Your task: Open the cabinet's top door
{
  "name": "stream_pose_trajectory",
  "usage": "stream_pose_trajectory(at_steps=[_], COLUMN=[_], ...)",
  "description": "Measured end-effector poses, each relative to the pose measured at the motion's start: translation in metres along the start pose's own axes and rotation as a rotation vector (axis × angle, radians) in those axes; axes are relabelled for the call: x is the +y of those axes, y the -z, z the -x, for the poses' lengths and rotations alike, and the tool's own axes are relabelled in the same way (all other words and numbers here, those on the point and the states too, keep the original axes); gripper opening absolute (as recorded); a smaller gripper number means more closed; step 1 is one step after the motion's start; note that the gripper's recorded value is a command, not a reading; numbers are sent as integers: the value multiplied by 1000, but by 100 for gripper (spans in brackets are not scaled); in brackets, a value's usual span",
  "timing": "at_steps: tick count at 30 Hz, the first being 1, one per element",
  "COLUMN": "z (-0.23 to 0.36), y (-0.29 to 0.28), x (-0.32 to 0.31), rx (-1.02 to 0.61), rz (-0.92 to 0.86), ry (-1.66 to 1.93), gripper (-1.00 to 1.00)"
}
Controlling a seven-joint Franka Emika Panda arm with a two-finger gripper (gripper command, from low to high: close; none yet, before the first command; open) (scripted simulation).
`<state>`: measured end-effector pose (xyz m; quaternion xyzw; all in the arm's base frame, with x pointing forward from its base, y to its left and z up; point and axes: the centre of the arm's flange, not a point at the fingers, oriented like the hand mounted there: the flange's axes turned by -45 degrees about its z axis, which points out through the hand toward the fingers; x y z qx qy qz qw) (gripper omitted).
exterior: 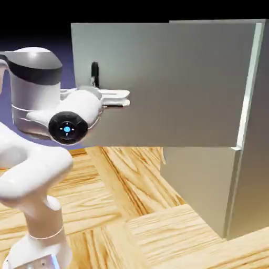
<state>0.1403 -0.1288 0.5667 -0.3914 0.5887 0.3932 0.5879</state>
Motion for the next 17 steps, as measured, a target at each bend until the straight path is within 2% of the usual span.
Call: stream_pose_trajectory(at_steps=[17], z=[0], y=[133], x=[-71], rx=[1], rz=[332], ry=[-1], gripper=[-100])
